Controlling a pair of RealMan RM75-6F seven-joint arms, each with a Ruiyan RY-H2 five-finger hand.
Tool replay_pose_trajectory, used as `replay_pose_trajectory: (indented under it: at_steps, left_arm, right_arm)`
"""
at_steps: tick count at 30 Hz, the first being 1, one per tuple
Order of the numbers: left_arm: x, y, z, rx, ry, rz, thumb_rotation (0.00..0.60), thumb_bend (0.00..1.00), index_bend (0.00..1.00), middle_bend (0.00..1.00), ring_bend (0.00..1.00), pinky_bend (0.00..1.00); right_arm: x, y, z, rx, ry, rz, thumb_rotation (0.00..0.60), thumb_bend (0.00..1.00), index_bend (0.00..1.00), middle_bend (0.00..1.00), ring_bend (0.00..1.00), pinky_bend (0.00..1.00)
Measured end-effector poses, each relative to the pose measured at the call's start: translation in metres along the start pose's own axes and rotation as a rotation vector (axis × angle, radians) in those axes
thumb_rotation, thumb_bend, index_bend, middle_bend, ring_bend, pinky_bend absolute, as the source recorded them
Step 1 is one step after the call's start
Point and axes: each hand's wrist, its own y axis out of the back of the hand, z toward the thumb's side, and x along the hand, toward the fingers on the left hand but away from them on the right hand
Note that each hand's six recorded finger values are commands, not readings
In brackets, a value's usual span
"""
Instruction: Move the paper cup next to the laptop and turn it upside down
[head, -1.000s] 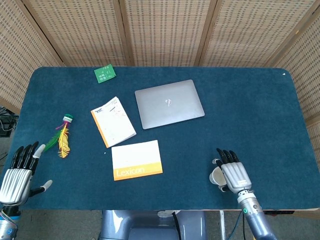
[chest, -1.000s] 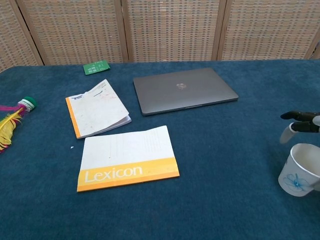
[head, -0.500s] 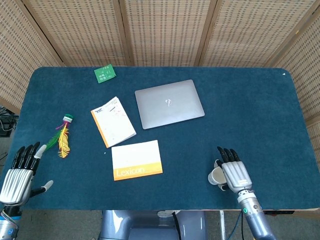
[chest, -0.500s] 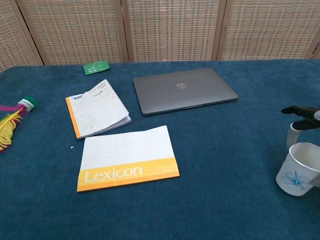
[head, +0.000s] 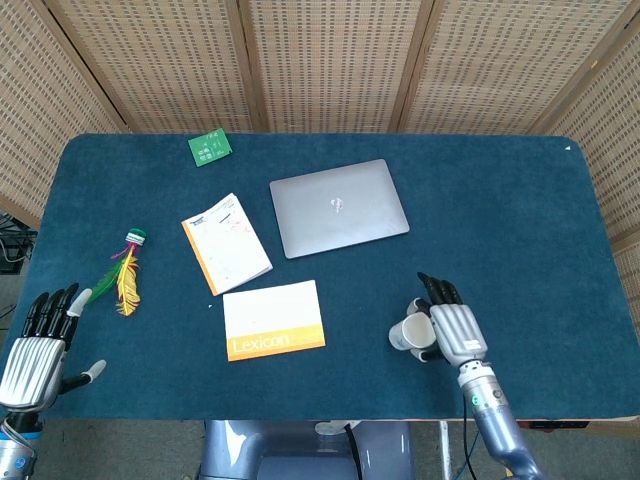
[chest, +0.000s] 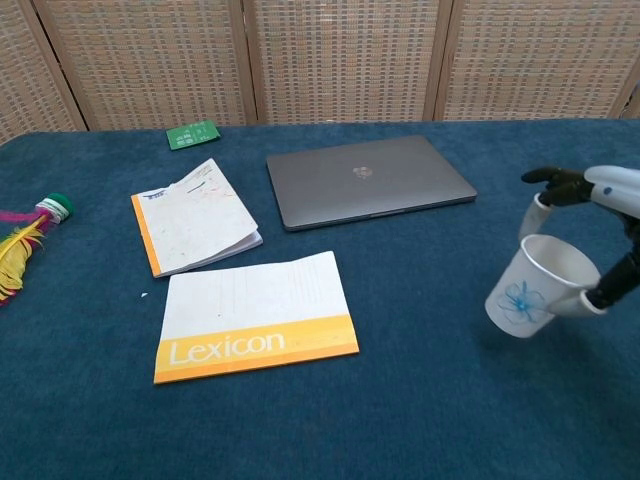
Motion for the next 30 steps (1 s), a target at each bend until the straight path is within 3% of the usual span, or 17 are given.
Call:
replay_pose_trajectory:
  at_steps: [4, 12, 30]
  left_arm:
    - [0.001, 0.0, -0.001, -0.002, 0.003, 0.0, 0.6, 0.13, 0.0, 0.0, 0.0, 0.0]
    - [0.001, -0.002, -0.001, -0.001, 0.0, -0.008, 0.6, 0.13, 0.0, 0.0, 0.0, 0.0]
    - [0.002, -0.005, 0.0, -0.007, -0.005, -0.017, 0.6, 0.13, 0.0, 0.0, 0.0, 0.0]
  right_arm:
    - [-0.016, 0.006, 0.015, -0.041, 0.01, -0.026, 0.6, 0.24, 0.43, 0.0, 0.0, 0.0]
    - [-0.042, 0.004, 0.031, -0.15, 0.001, -0.002, 0.6, 0.24, 0.43, 0.0, 0.0, 0.0]
    - [-0.08, -0.029, 0.051, -0.317, -0.035, 0.028, 0.6, 0.24, 0.43, 0.0, 0.0, 0.0]
